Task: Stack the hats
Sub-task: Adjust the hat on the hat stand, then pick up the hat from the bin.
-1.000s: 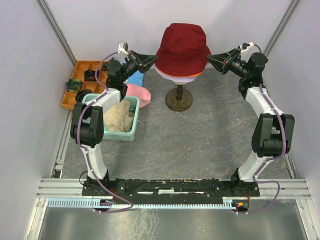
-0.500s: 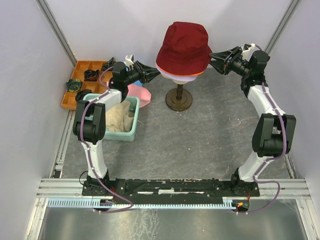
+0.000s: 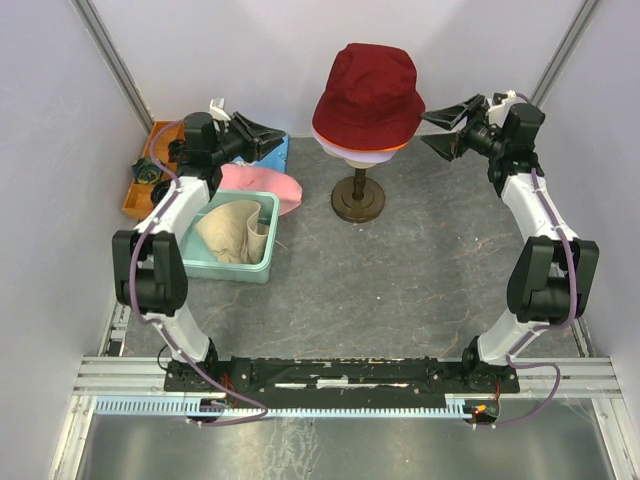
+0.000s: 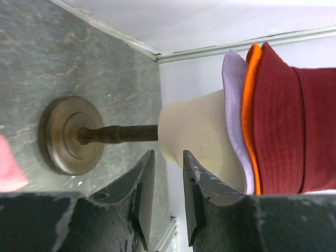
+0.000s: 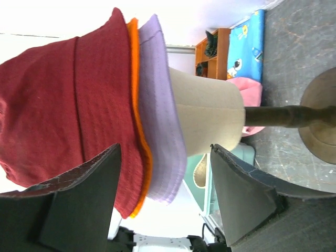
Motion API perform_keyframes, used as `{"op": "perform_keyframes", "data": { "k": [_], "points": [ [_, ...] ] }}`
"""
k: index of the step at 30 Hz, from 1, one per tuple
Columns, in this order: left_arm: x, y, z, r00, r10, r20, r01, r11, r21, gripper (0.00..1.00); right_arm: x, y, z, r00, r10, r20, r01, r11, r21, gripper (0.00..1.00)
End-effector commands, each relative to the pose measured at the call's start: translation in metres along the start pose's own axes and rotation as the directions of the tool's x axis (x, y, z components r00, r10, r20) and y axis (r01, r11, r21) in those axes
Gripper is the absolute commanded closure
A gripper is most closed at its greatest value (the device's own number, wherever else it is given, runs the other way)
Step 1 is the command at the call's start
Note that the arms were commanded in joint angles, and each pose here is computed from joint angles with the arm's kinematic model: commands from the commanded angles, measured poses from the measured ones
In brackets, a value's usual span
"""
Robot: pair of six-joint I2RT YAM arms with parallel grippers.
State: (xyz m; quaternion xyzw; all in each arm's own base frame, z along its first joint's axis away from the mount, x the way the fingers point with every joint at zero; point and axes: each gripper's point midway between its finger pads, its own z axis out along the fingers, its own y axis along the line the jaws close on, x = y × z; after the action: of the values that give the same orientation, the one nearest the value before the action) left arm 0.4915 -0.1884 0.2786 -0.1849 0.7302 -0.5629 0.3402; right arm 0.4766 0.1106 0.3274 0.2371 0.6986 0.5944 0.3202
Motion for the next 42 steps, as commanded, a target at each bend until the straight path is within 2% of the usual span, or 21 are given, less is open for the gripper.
{"op": "perform_keyframes", "data": {
  "k": [1,3,8,15,23,32,39,42],
  "points": [
    [-0.006,-0.011,-0.037,0.981,0.187,0.046,-0.180,0.977,-0.117,0.65,-0.001,-0.007,-0.018,0.997,-0.064,0.038,0.063,0.997,0.037,0.24],
    [-0.009,-0.010,-0.051,0.973,0.220,0.062,-0.207,0.963,-0.175,0.64,-0.002,-0.020,-0.025,0.997,-0.072,0.042,0.068,0.995,0.077,0.24],
    [-0.019,0.007,-0.092,0.953,0.291,0.079,-0.247,0.903,-0.351,0.53,-0.002,-0.051,-0.043,0.992,-0.122,0.029,0.114,0.975,0.191,0.24],
    [-0.003,0.047,-0.146,0.940,0.340,0.038,-0.259,0.782,-0.567,0.46,-0.001,-0.062,-0.045,0.995,-0.102,0.022,0.096,0.977,0.190,0.24],
    [0.015,0.060,-0.164,0.947,0.320,-0.018,-0.258,0.726,-0.637,0.46,0.001,-0.066,-0.043,0.997,-0.080,0.021,0.076,0.983,0.168,0.25],
    [0.077,0.075,-0.167,0.910,0.366,-0.196,-0.387,0.579,-0.717,0.42,0.001,-0.069,-0.043,0.997,-0.068,0.033,0.062,0.985,0.158,0.25],
    [0.071,0.090,-0.179,0.892,0.397,-0.218,-0.401,0.468,-0.788,0.41,0.005,-0.066,-0.046,0.997,-0.072,0.033,0.066,0.986,0.151,0.25],
    [0.070,0.093,-0.183,0.890,0.399,-0.222,-0.401,0.448,-0.799,0.41,0.005,-0.068,-0.046,0.997,-0.068,0.033,0.062,0.986,0.152,0.25]
  ]
}}
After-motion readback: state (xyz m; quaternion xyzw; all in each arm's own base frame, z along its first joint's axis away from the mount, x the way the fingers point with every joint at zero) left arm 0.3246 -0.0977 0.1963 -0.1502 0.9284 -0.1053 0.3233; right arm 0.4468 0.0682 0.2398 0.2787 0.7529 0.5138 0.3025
